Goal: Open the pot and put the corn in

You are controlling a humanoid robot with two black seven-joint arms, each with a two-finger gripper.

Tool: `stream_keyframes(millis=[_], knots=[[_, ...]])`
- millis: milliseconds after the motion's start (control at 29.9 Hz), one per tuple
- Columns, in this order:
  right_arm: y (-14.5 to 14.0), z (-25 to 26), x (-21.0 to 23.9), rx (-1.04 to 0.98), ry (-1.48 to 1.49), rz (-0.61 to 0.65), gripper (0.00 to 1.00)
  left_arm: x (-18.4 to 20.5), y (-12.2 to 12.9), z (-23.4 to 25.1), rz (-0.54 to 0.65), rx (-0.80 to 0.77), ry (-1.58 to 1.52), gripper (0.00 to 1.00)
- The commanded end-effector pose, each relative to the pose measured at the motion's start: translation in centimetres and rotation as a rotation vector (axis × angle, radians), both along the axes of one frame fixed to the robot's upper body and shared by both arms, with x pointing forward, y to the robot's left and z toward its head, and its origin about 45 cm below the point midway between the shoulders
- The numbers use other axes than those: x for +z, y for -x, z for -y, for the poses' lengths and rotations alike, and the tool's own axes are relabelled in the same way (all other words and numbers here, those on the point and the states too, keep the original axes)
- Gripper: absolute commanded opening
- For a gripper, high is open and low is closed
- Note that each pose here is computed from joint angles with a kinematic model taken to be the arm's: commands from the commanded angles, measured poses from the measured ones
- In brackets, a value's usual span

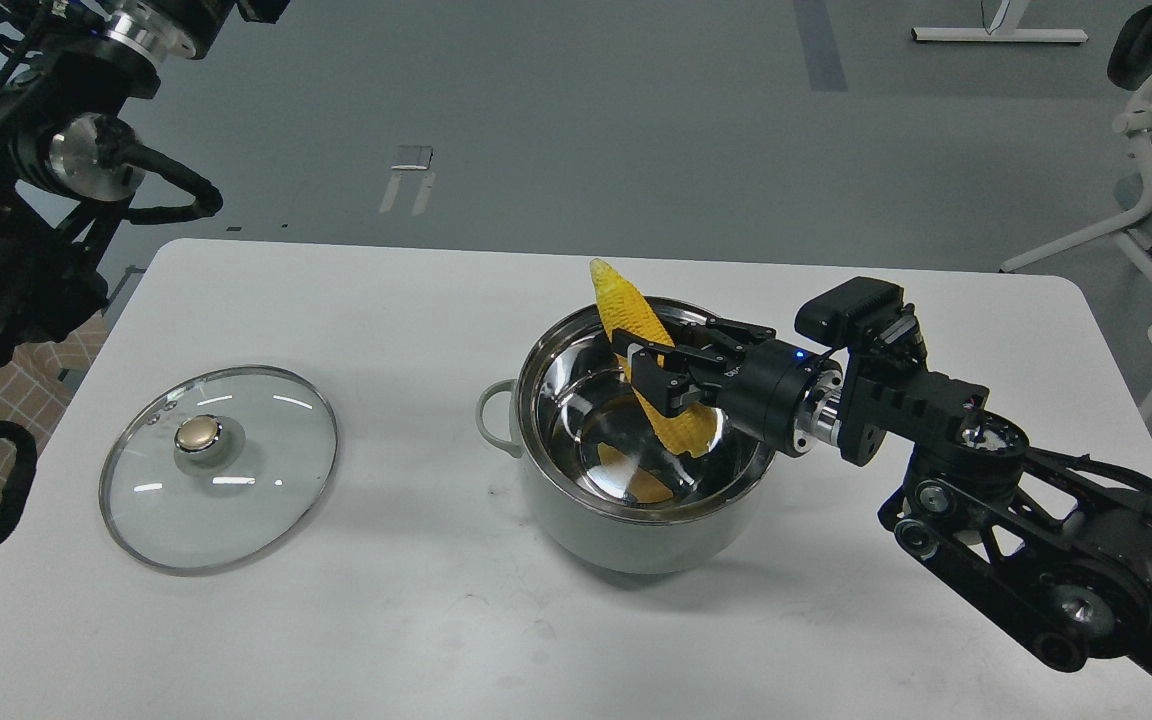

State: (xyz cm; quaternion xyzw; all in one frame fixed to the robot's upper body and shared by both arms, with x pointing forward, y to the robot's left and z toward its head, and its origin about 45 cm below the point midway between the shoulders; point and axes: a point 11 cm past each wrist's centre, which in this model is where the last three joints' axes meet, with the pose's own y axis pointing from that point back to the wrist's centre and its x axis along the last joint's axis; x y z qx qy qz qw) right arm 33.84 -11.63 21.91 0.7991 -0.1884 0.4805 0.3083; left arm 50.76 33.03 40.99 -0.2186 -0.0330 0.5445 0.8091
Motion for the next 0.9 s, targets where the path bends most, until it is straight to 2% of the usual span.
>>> stream_keyframes(millis=[0, 201, 267, 301, 535, 735, 869], knots=[[0.1, 0.0, 0.1, 0.003, -0.004, -0.001, 0.66, 0.2, 0.0, 0.1, 0.004, -0.003, 0.000, 0.98], [-0.2, 0.0, 0.9, 0.004, -0.015, 0.019, 0.70, 0.3, -0.1, 0.2, 0.004, -0.004, 0.000, 0.98], [-0.6, 0.1, 1.4, -0.004, -0.027, 0.034, 0.93, 0.3, -0.1, 0.2, 0.003, -0.005, 0.000, 0.98], [-1.2, 0.5, 2.4, -0.025, -0.045, 0.053, 0.99, 0.3, -0.1, 0.2, 0.005, -0.003, 0.001, 0.98], [-5.9, 5.0, 11.3, -0.224, -0.282, 0.209, 1.00, 0.7, 0.1, -0.5, 0.014, 0.006, 0.008, 0.98], [-8.3, 8.1, 16.6, -0.328, -0.600, 0.181, 1.00, 1.6, 0.4, -2.4, 0.035, 0.041, 0.039, 0.98], [-10.2, 10.7, 18.7, -0.378, -0.810, 0.102, 1.00, 2.5, 0.8, -4.3, 0.061, 0.075, 0.121, 0.98]])
